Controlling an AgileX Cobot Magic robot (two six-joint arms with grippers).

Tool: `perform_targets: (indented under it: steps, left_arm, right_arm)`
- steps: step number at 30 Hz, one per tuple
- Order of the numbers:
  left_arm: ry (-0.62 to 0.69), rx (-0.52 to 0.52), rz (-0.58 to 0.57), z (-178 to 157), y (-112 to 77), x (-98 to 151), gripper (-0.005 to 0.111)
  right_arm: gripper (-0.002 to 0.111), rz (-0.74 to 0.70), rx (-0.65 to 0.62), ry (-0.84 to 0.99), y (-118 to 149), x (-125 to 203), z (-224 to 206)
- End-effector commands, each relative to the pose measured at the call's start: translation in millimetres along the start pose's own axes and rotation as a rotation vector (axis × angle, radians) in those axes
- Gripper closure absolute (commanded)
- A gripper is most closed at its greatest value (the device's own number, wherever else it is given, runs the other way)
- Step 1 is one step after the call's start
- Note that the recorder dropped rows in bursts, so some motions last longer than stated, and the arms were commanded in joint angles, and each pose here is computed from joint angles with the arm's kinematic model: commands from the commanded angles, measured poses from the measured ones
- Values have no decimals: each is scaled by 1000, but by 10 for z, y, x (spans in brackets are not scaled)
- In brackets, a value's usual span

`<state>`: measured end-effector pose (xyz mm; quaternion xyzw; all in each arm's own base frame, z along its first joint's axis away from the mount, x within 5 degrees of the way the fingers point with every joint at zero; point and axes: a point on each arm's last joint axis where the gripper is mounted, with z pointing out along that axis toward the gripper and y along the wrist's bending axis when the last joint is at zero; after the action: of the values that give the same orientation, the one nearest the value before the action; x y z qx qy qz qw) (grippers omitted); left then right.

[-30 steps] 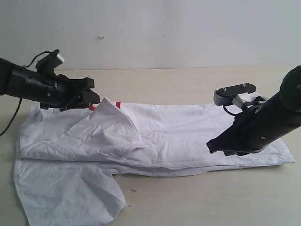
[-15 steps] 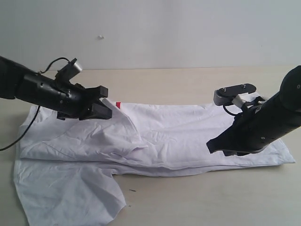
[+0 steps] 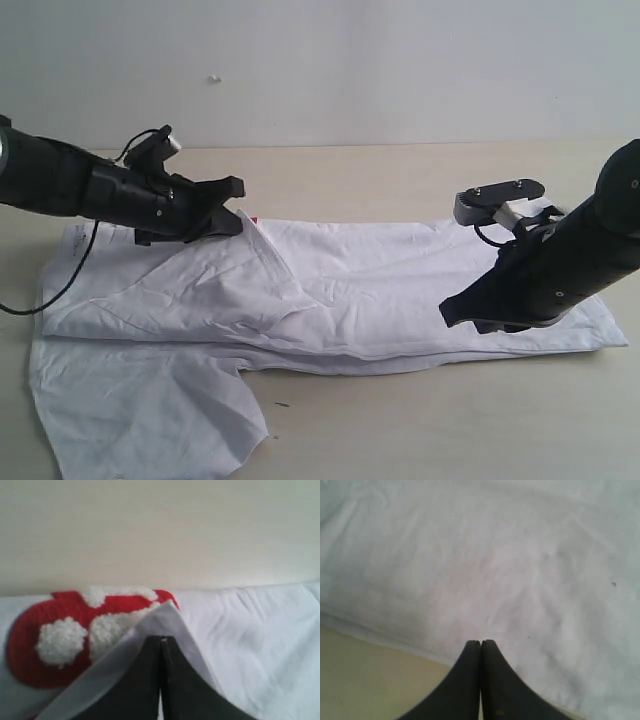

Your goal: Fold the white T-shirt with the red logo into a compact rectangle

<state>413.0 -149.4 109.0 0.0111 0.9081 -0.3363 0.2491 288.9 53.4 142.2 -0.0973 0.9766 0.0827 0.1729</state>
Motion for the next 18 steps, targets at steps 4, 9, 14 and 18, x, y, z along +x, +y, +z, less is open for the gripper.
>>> perform_targets:
  steps: [4,9,14,18]
  left_arm:
    - [142,79,138,-635,-164,-165,107]
    - [430,-67,125,-993,-82,26,107]
    - [666,-15,149,-1094,-139,422,89]
    - [747,111,281,-1100,-323,711,68]
  right_arm:
    - [108,-4,3,-10,-6,2,-19]
    - [108,-4,0,-4,-4,8,-19]
    - [108,-4,0,-4,-4,8,-19]
    - [108,-3,-2,-2,-2,10,-19]
